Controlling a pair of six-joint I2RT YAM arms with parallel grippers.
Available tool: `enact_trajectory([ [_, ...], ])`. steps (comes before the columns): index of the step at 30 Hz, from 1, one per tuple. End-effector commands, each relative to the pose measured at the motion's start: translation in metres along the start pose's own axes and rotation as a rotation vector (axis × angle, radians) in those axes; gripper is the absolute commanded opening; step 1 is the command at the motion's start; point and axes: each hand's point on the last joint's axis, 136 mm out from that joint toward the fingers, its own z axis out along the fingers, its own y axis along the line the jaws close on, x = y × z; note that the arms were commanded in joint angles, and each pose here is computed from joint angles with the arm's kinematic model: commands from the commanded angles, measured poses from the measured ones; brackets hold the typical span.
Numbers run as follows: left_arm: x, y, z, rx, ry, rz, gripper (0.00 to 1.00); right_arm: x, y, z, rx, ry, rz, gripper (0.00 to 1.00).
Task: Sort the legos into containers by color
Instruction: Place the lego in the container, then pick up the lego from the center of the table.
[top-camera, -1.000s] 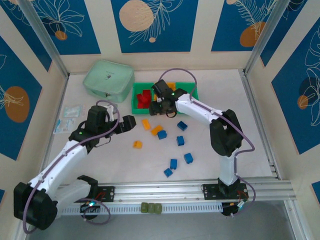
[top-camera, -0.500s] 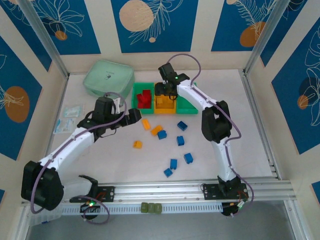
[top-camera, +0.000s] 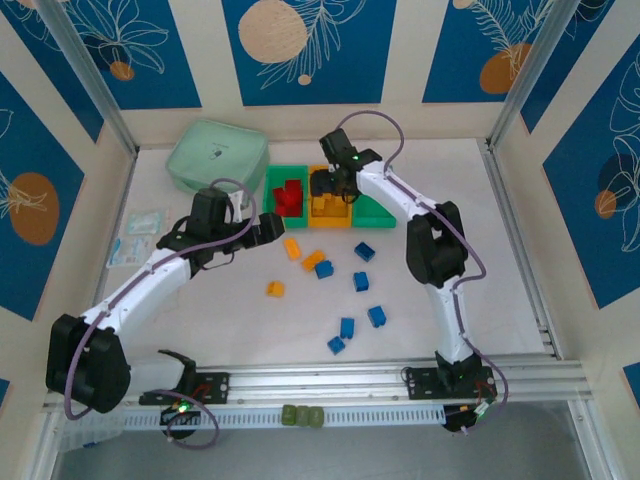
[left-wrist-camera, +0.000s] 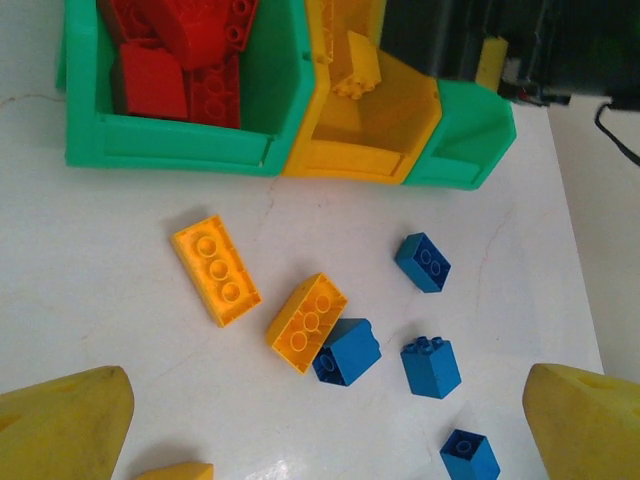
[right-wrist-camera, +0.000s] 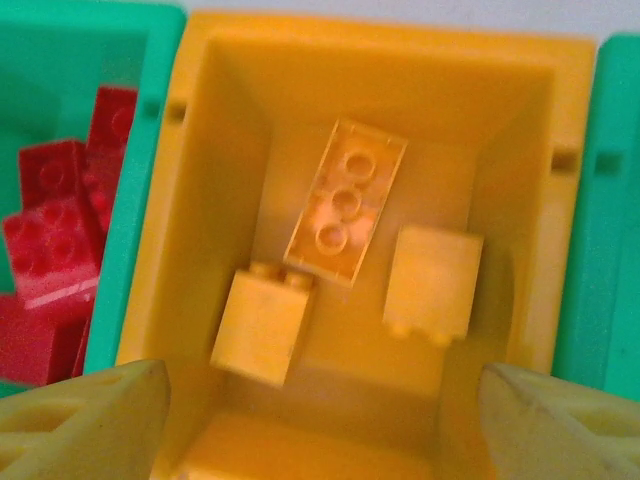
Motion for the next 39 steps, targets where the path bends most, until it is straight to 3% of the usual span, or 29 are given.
enact_trajectory([
  [1,0.001,-0.011,-0.014,0.019,-0.004,0.044,0.99,0.007,0.031,-0.038,-0.107,-0.033,-0.037,0.82],
  [14,0.033,0.021,-0.047,-0.112,-0.016,0.036,0.99,0.1,0.089,-0.065,-0.22,0.117,-0.163,0.86],
  [22,0.049,0.042,-0.063,-0.189,-0.047,0.003,0.99,0.127,0.14,-0.041,-0.246,0.166,-0.19,0.88],
  [26,0.054,0.046,-0.068,-0.201,-0.053,-0.015,0.99,0.132,0.138,-0.02,-0.184,0.193,-0.197,0.86],
  [39,0.061,0.062,-0.064,-0.234,-0.077,-0.067,0.99,0.132,0.113,0.029,-0.075,0.235,-0.222,0.64],
])
